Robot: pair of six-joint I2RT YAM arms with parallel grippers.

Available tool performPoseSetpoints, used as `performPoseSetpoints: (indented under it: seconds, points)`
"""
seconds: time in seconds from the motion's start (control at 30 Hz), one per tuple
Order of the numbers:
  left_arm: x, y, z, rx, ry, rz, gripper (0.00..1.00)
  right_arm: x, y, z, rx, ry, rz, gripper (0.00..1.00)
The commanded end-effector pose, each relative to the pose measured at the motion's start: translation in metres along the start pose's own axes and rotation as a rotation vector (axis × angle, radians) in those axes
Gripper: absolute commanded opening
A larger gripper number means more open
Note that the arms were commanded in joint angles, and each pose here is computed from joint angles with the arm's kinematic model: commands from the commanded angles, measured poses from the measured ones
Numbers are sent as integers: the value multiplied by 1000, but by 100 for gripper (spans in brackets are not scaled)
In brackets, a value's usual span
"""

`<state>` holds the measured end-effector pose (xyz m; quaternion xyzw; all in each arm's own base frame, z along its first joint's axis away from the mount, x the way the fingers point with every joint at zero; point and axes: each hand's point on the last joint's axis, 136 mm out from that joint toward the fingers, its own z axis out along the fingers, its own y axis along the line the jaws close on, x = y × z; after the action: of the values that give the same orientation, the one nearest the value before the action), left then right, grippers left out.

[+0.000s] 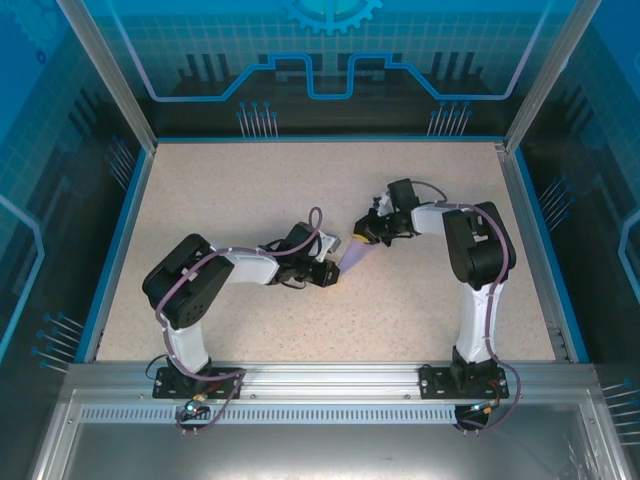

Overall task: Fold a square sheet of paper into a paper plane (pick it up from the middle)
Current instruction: Fold the wing for the fifth time at the center of the table.

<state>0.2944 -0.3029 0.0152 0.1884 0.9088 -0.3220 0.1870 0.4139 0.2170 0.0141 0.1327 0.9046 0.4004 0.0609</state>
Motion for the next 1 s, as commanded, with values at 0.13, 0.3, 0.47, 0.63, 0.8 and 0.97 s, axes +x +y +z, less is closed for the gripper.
performPoseSetpoints:
  seconds: [0.13, 0.3, 0.47, 0.63, 0.8, 0.97]
  points:
    - [80, 30, -7, -110, 258, -94, 9, -68, -44, -21, 109, -201, 54, 10]
    - [75, 27, -10, -103, 250, -89, 9, -77, -39, -25, 107, -211, 40, 10]
    - [60, 13, -12, -56, 223, -90, 12, -81, -18, -40, 73, -233, -8, 10]
    - [30, -10, -21, 9, 166, -78, 19, -80, 1, -63, 74, -260, -67, 11]
    - [-6, -35, -39, 50, 87, -50, 30, -57, 16, -83, 55, -259, -112, 14]
    - [-27, -40, -56, 6, 36, -9, 41, -22, 13, -97, 60, -239, -128, 22]
